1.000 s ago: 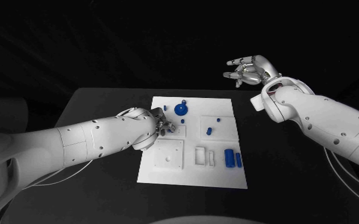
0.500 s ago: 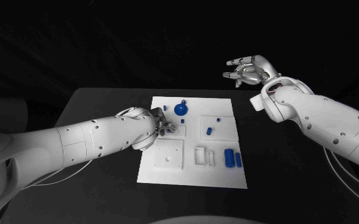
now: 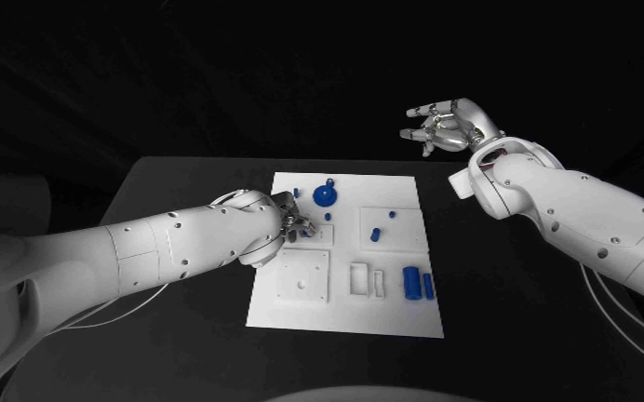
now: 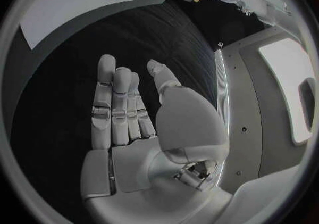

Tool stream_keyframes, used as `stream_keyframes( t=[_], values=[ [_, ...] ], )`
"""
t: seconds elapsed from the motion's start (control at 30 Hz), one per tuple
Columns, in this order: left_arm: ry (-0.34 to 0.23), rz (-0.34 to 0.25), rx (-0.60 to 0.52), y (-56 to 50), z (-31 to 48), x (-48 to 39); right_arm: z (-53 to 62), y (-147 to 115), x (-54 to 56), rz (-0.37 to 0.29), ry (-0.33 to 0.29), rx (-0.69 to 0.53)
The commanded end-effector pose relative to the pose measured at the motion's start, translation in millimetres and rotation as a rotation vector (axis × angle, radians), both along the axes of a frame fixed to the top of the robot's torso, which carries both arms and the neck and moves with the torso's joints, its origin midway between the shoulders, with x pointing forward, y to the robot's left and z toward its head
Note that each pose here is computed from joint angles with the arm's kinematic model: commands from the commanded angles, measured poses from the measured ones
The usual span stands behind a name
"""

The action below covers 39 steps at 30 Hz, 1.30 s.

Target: Assemble the parts on the task board

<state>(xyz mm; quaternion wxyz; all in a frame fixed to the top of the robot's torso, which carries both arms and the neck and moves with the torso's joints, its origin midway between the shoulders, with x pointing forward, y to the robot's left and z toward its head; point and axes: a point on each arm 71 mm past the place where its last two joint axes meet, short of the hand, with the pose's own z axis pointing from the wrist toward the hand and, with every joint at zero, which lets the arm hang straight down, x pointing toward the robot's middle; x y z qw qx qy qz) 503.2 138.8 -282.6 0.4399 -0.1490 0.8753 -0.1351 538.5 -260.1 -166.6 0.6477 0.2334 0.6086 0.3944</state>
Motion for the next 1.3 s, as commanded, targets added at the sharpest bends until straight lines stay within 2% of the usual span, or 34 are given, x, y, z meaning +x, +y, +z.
stream_keyframes(
  t=[0.03, 0.57, 0.9, 1.3],
  values=[
    [0.066, -0.030, 0.045, -1.6, -10.6, -5.9, 0.0, 1.7, 0.1, 0.016, 0.000, 0.000],
    [0.067, -0.063, 0.062, -9.6, -10.7, -5.5, -0.5, 2.8, 0.4, 0.019, 0.002, 0.001],
    [0.034, -0.082, 0.079, -14.5, -8.9, -4.3, -0.4, 3.7, 0.4, 0.021, 0.002, 0.002],
    [0.028, -0.090, 0.082, -17.5, -8.8, -2.4, -0.5, 4.0, 0.5, 0.021, 0.003, 0.003]
  ],
)
